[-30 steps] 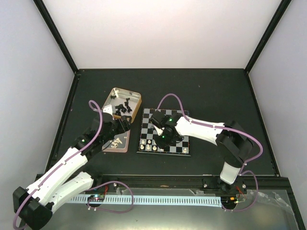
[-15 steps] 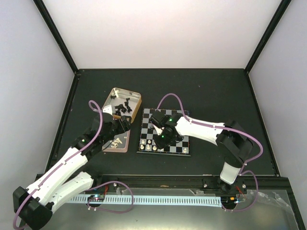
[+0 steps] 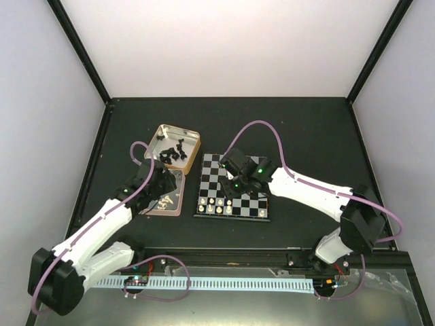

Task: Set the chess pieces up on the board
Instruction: Pick up the chess piece from the storage box, then place the chess piece on the chessboard.

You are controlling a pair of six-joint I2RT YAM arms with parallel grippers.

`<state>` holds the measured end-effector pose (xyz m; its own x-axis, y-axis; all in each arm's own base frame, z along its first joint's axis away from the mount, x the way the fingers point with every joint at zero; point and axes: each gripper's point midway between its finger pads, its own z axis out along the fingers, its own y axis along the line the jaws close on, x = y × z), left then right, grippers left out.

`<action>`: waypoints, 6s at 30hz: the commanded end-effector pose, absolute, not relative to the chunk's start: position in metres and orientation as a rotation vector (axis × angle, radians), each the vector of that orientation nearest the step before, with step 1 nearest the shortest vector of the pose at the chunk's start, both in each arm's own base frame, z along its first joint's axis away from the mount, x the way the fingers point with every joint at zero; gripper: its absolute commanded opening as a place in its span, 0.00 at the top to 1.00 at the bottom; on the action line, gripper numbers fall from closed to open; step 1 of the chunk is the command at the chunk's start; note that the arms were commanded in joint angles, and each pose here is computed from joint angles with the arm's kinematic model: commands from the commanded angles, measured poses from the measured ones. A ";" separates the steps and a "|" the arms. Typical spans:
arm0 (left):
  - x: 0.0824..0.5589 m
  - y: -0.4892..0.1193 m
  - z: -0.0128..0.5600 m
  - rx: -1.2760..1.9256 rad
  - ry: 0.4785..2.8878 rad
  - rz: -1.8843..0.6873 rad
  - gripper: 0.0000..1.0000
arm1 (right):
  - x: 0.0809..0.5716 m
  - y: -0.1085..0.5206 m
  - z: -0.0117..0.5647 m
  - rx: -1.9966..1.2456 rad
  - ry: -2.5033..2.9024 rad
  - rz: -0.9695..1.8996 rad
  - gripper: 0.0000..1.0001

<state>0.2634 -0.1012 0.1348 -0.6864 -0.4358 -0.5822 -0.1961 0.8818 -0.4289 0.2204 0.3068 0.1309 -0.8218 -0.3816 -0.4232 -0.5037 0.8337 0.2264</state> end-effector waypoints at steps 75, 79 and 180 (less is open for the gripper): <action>0.256 -0.222 0.209 -0.870 2.205 -1.724 0.85 | 0.225 0.369 0.206 -0.631 2.165 1.087 0.45; 0.253 -0.227 0.210 -0.868 2.211 -1.747 0.85 | 0.229 0.372 0.204 -0.614 2.180 1.080 0.54; 0.266 -0.146 0.201 -0.479 2.117 -0.920 0.28 | 0.172 0.247 0.055 -0.808 2.990 0.245 0.76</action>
